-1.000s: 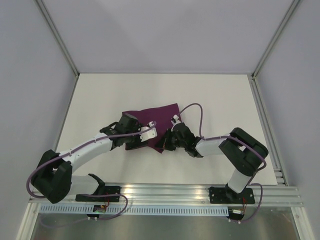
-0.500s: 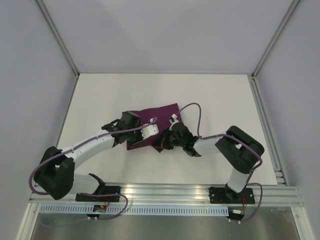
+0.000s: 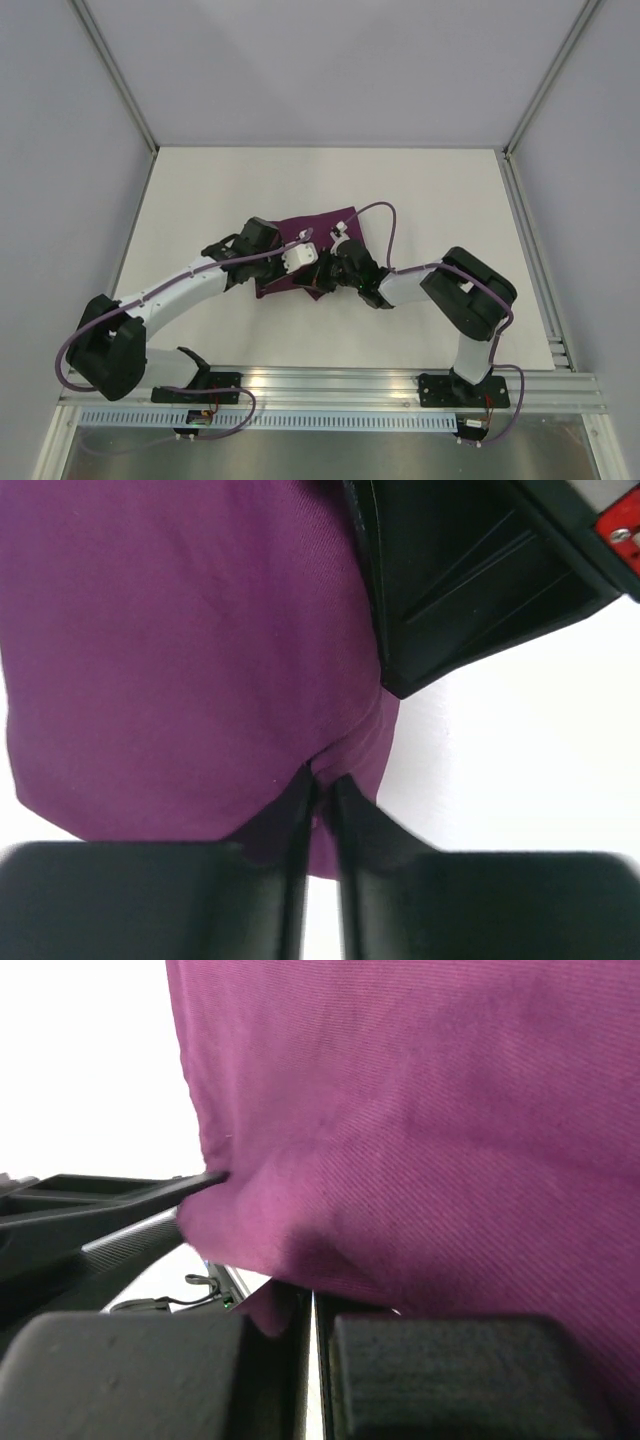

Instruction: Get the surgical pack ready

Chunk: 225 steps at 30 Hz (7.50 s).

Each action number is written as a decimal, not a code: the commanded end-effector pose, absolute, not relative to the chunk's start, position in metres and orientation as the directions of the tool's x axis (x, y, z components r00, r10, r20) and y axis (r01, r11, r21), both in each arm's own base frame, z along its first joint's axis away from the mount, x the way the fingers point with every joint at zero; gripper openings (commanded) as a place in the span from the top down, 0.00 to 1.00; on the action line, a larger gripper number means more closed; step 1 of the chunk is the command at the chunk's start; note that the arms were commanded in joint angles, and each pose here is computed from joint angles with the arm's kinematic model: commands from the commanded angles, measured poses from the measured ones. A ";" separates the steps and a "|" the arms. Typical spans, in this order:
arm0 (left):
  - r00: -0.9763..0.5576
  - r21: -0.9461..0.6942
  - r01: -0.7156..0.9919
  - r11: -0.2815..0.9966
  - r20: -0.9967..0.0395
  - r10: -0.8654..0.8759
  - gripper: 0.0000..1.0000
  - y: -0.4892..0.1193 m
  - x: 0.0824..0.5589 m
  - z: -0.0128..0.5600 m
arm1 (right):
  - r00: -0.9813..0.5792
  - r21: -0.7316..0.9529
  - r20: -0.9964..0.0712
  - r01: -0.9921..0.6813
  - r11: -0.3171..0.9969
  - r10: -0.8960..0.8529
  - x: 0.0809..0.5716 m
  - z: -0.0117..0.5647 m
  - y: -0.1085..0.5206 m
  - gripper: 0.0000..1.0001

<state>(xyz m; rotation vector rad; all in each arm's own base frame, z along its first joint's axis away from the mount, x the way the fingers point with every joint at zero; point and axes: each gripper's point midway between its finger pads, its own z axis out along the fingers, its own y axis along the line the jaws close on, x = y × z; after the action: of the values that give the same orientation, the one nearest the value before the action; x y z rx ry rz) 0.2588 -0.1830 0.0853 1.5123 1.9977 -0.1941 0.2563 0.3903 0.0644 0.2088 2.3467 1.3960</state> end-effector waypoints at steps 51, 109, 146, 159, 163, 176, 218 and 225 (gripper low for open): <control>-0.083 0.257 0.908 0.330 -0.663 0.744 1.00 -0.201 0.257 0.124 | -0.674 0.894 -0.328 0.007 0.449 0.662 0.348 0.061 0.387 1.00; -0.033 0.234 0.961 0.150 -0.438 0.898 0.76 -0.162 0.231 0.058 | -0.634 0.473 -0.763 -0.413 0.778 0.128 0.338 0.150 0.327 0.99; -0.265 0.126 0.925 0.358 -0.461 0.847 0.69 -0.184 0.254 0.045 | -0.763 0.463 -0.617 -0.154 0.873 0.193 0.293 0.062 0.261 0.99; -0.194 0.232 0.898 0.373 -0.552 0.811 0.56 -0.180 0.257 0.115 | -0.670 0.460 -0.696 -0.138 0.877 0.260 0.315 0.149 0.221 0.48; -0.300 0.369 0.757 0.539 -0.537 0.788 0.47 -0.145 0.280 0.139 | -0.695 0.479 -0.672 -0.147 0.865 0.254 0.325 0.151 0.208 0.15; -0.648 0.435 0.408 0.803 -0.481 0.590 0.42 -0.010 0.289 0.122 | -0.844 0.649 -0.511 -0.255 0.716 0.162 0.370 0.080 0.262 0.33; -0.640 0.403 0.383 0.831 -0.533 0.553 0.41 -0.005 0.268 0.135 | -0.854 0.674 -0.424 -0.076 0.735 0.300 0.409 0.048 0.232 0.99; -0.633 0.388 0.397 0.831 -0.540 0.555 0.41 -0.007 0.257 0.144 | -0.884 0.756 -0.298 0.012 0.654 0.361 0.379 0.034 0.355 0.99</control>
<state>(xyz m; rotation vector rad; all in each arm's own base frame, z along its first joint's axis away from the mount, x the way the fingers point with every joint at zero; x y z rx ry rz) 0.2593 -0.0048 0.1311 0.7206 2.3455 0.3323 0.4053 0.3142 0.0555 0.2080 2.3648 1.0688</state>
